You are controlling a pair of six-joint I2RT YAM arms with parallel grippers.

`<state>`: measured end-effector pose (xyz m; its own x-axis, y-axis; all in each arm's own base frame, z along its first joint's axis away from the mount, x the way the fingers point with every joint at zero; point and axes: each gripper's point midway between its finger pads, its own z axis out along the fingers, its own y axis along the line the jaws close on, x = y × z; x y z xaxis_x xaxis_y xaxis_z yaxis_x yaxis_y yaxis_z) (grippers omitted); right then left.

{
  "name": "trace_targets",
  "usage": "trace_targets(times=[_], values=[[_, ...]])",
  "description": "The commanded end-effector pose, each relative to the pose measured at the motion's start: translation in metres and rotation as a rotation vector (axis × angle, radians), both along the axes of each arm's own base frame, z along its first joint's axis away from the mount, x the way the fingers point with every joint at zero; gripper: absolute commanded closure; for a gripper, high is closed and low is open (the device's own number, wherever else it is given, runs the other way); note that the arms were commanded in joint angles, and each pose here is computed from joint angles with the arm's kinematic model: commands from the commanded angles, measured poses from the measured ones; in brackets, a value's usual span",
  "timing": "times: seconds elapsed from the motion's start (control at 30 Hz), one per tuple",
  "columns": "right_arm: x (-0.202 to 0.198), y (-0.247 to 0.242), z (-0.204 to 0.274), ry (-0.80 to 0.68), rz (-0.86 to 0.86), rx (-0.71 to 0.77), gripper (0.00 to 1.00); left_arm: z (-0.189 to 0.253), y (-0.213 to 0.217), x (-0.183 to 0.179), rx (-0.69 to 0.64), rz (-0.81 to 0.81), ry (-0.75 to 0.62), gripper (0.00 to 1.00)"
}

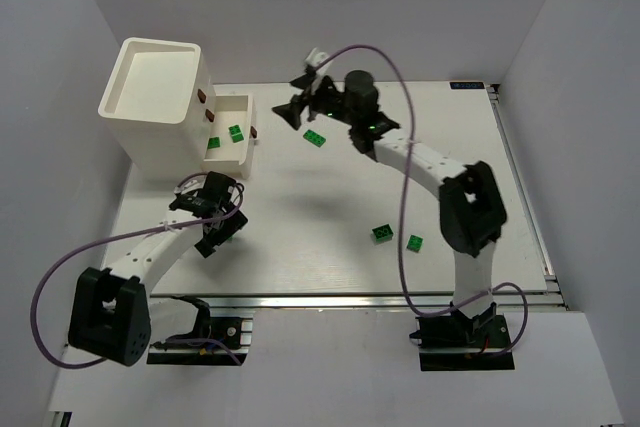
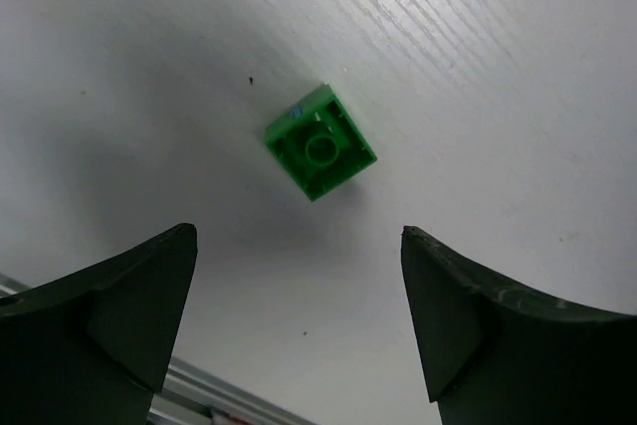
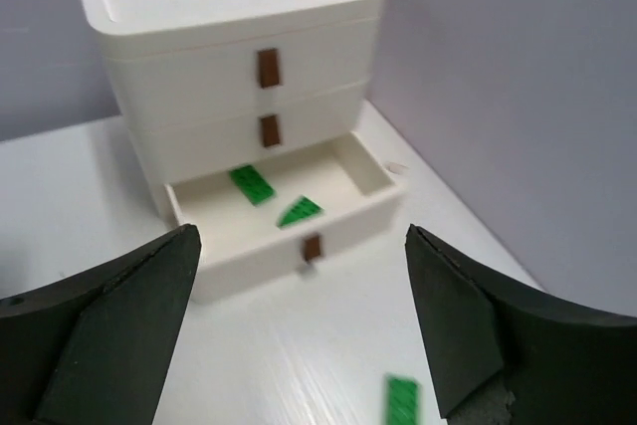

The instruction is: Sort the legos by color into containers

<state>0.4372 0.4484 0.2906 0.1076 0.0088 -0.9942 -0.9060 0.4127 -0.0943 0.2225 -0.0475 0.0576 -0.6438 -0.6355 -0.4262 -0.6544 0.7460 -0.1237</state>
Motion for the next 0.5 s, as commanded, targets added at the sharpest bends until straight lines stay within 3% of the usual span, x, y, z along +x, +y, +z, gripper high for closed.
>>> trace_targets(times=[0.0,0.17,0.27,0.43,0.47], values=[[-0.015,-0.049,-0.013,0.058,0.030,-0.088,0.11,-0.011,-0.006,0.023,-0.037,0.058,-0.051,0.07],[-0.025,-0.108,-0.029,0.149,0.008,-0.151,0.11,-0.029,-0.005,0.035,-0.015,0.081,-0.042,0.05],[-0.031,-0.129,-0.039,0.185,-0.010,-0.175,0.12,-0.039,-0.006,0.045,-0.015,0.102,-0.036,0.12],[-0.030,-0.159,-0.043,0.200,-0.040,-0.196,0.14,-0.048,-0.007,0.050,-0.011,0.133,0.002,0.36],[-0.031,-0.161,-0.045,0.203,-0.036,-0.205,0.14,-0.049,-0.006,0.048,-0.006,0.139,0.008,0.45]])
